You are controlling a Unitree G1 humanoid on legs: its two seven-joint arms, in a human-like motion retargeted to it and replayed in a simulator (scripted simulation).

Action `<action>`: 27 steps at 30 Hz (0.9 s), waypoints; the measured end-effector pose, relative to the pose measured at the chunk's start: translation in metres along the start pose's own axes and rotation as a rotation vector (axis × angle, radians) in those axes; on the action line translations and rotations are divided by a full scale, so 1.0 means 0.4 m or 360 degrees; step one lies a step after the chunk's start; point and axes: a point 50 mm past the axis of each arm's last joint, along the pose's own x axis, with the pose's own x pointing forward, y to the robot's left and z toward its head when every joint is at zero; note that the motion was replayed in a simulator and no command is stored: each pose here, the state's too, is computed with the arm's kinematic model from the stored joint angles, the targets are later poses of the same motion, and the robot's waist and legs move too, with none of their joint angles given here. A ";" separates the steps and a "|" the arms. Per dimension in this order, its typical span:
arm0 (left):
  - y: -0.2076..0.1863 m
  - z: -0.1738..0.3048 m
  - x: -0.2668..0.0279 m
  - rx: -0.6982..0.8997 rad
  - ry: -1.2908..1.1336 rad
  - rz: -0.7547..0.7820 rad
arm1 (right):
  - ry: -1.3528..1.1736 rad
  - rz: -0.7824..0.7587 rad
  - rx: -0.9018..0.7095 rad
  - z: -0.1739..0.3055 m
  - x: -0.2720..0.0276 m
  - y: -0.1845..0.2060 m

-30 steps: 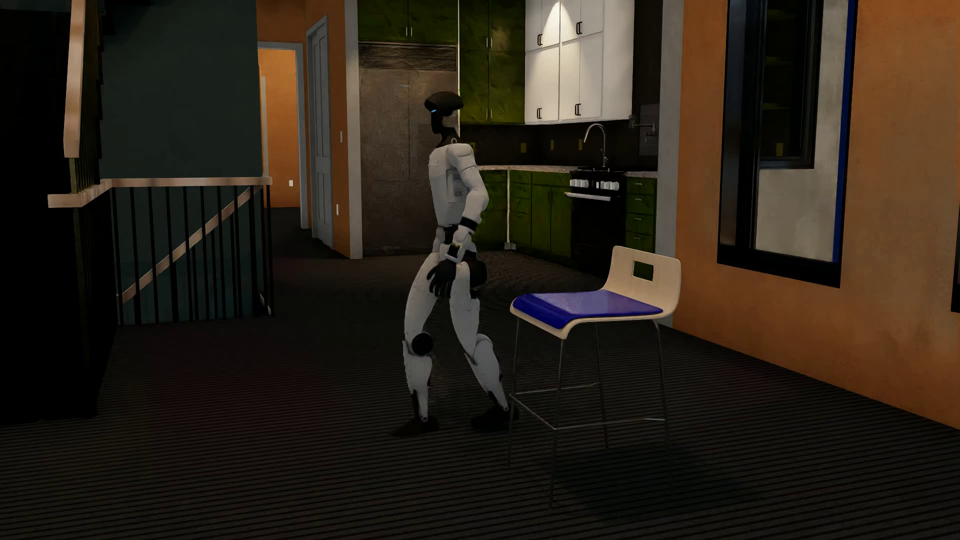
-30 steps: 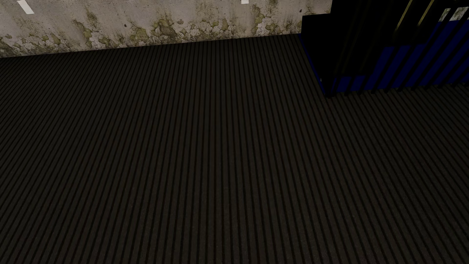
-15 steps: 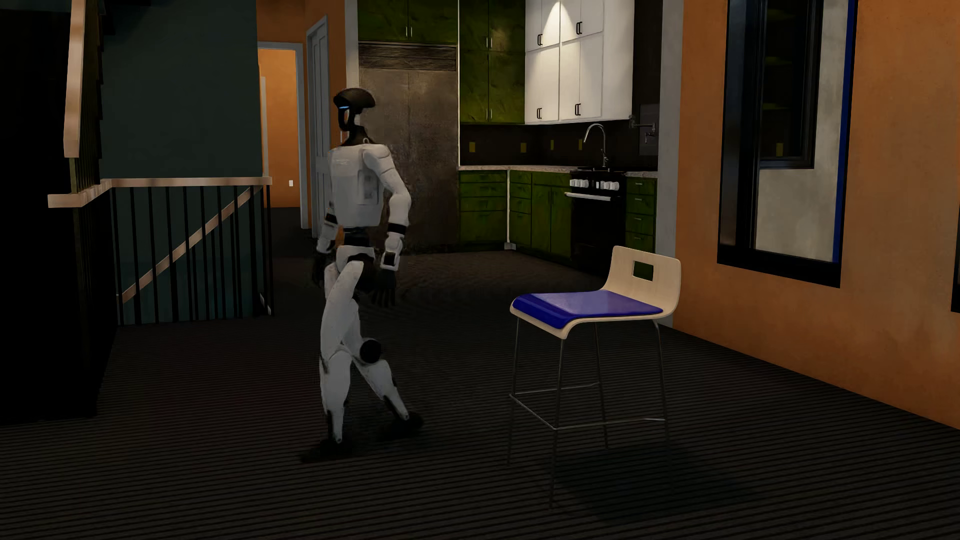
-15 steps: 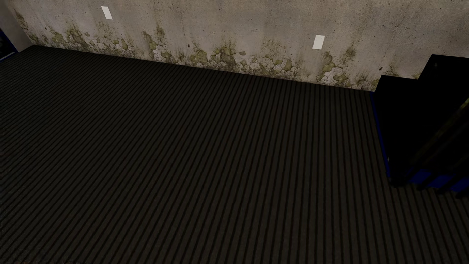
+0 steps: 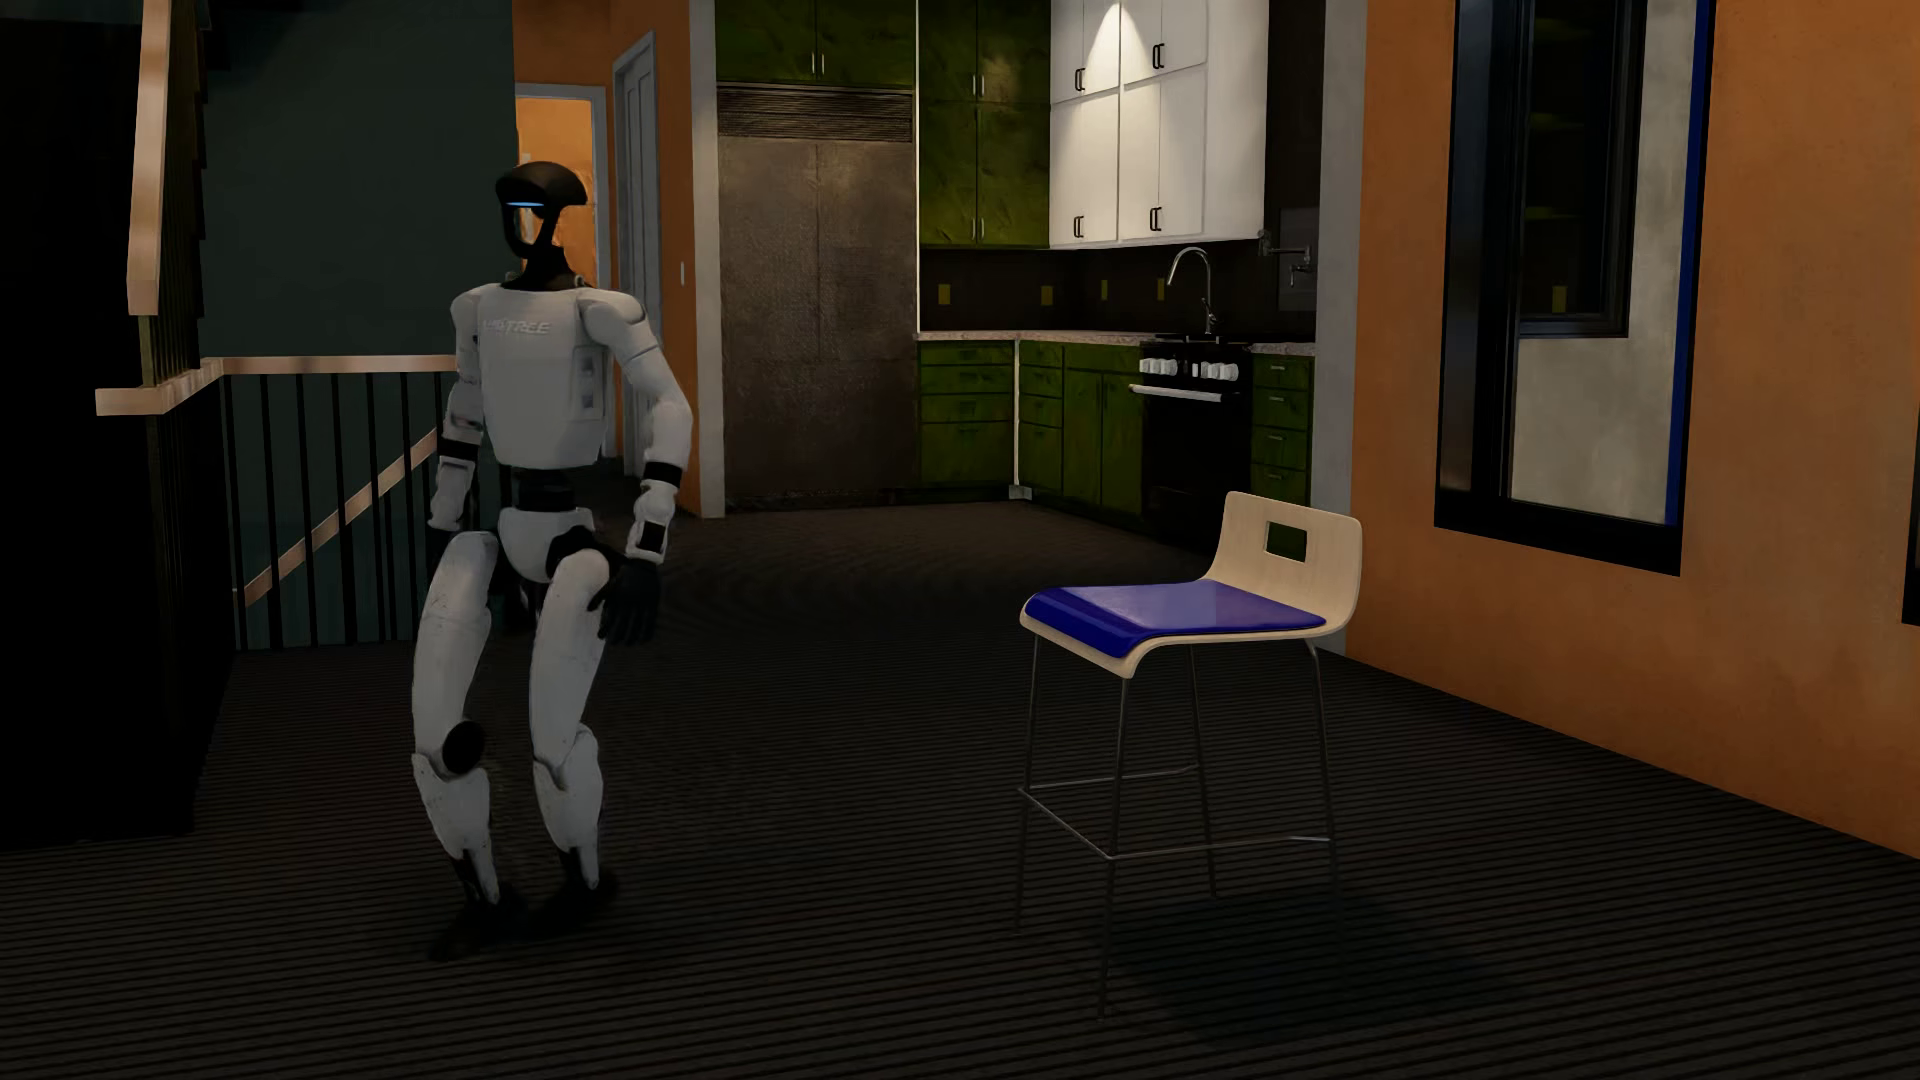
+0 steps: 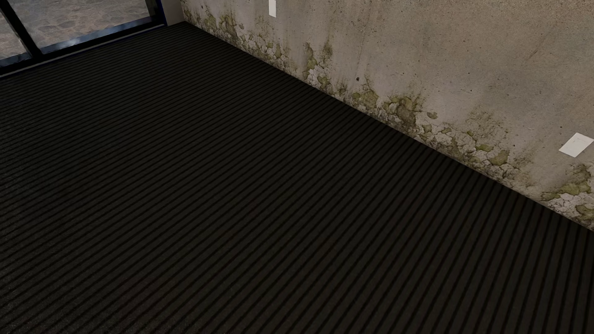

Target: Circle the stool

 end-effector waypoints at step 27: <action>-0.127 -0.162 -0.044 0.0351 0.0392 -0.0337 | -0.0152 -0.0168 0.0062 0.073 0.006 -0.094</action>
